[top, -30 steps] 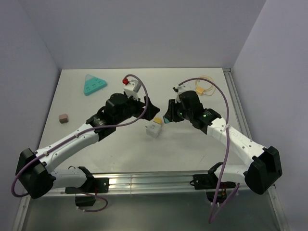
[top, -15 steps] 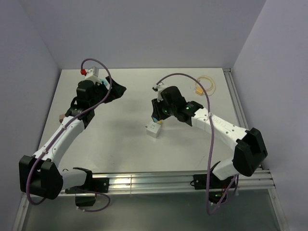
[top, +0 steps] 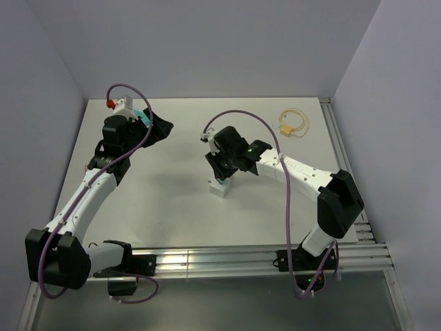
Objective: Insert the plug
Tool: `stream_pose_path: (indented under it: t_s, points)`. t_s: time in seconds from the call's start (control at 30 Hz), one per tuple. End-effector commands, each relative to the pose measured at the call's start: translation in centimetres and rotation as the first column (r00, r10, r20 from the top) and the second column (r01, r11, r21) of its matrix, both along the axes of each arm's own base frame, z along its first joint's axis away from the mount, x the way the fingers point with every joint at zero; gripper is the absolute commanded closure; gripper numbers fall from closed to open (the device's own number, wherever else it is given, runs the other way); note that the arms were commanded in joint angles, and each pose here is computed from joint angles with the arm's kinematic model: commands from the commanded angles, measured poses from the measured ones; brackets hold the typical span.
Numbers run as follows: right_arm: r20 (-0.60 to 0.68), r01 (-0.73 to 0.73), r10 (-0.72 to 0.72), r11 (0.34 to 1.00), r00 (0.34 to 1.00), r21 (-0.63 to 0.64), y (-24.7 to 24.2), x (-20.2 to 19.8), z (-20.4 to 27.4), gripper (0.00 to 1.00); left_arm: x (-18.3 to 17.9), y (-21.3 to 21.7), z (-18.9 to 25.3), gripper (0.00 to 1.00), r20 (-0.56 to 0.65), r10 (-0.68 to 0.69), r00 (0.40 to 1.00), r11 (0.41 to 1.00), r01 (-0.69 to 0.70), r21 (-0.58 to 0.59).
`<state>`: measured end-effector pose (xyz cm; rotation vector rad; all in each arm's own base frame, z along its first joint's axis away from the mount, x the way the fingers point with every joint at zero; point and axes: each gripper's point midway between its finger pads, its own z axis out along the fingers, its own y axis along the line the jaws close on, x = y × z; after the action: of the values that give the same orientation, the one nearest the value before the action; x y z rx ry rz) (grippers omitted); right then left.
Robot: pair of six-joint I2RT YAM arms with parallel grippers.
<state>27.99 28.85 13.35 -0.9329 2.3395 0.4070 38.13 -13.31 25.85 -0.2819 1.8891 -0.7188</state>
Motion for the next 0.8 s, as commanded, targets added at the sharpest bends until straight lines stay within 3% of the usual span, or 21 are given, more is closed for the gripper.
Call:
stream_pose_path:
  t_s: [0.0,0.17,0.77]
  points:
    - [0.036,-0.015,0.016,1.0,0.999,-0.025,-0.2,0.7,0.5,1.0,-0.2,-0.3,0.9,0.01,0.025,-0.019,0.999,1.0,0.019,-0.01]
    - [0.035,-0.015,0.016,1.0,0.999,-0.016,0.4,1.2,-0.3,1.0,0.0,-1.1,0.0,0.01,-0.014,-0.057,0.998,0.998,0.057,-0.034]
    - [0.088,-0.022,0.026,0.999,0.996,-0.042,0.1,2.1,-1.5,1.0,-0.6,-1.1,1.1,0.0,0.022,-0.064,0.998,0.997,0.065,-0.047]
